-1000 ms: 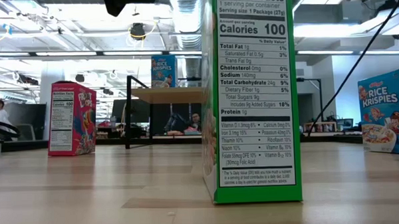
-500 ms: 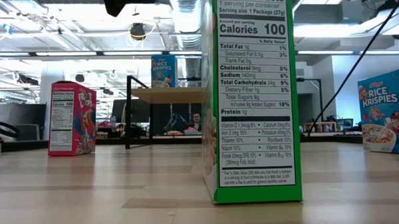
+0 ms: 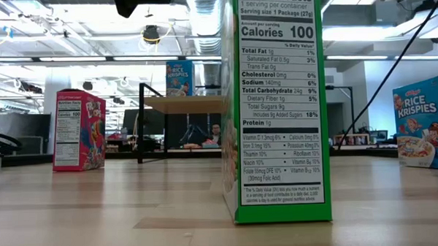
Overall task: Stack cereal on shelf
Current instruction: Put the bottom right green cereal box on the shelf
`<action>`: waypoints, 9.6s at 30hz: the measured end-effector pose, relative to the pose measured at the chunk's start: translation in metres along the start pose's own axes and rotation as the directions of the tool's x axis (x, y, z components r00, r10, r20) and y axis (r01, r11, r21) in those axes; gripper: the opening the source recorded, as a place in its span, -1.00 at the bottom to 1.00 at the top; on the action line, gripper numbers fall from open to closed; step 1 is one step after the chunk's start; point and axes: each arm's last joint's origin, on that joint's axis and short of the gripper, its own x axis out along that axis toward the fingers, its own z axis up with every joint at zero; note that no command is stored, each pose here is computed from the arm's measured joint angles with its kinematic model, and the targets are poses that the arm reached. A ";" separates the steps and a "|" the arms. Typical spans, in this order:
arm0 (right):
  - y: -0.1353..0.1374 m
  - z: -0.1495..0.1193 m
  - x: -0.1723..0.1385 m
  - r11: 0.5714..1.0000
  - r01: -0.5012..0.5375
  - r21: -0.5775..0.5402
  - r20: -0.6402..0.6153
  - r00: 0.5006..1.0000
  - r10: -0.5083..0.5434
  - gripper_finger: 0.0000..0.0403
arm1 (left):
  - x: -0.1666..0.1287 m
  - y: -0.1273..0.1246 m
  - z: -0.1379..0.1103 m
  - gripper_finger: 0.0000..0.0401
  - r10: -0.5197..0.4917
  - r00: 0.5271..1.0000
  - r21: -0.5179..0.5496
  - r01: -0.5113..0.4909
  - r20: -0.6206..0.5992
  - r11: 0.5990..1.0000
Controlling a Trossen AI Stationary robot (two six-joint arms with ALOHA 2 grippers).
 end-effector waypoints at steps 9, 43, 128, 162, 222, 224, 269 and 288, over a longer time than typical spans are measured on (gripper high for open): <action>0.001 0.000 0.000 1.000 -0.004 0.004 -0.003 1.000 0.004 0.32 | 0.000 0.000 0.000 0.01 0.000 1.000 0.000 0.000 0.000 1.000; 0.011 -0.007 0.011 0.996 0.092 0.000 -0.028 0.995 -0.092 0.32 | 0.000 0.001 0.000 0.01 0.043 0.999 -0.002 -0.043 0.004 0.999; 0.091 0.180 -0.119 0.645 -0.016 -0.764 0.241 0.920 0.309 -0.08 | 0.064 0.004 0.001 0.53 -0.214 0.974 0.034 0.212 0.068 0.977; 0.109 0.193 -0.129 0.408 0.058 -0.911 0.276 0.821 0.500 -0.08 | 0.100 -0.005 -0.018 0.53 -0.414 0.910 -0.019 0.414 0.004 0.910; 0.095 0.194 -0.149 0.414 0.015 -0.910 0.264 0.791 0.552 0.37 | 0.101 -0.003 -0.018 -0.06 -0.328 0.945 0.072 0.326 0.014 0.943; 0.093 0.192 -0.161 0.411 0.002 -0.911 0.269 0.759 0.592 0.37 | 0.101 -0.001 -0.018 -0.06 -0.271 0.962 0.089 0.267 0.033 0.960; 0.052 0.146 -0.206 0.270 -0.030 -0.962 0.175 0.691 0.701 0.37 | 0.137 0.095 -0.079 -0.06 0.065 0.757 -0.037 -0.054 0.651 0.998; 0.052 0.147 -0.206 0.269 -0.028 -0.963 0.176 0.692 0.700 0.37 | 0.149 0.131 -0.091 -0.06 0.195 0.817 -0.046 -0.203 0.543 0.978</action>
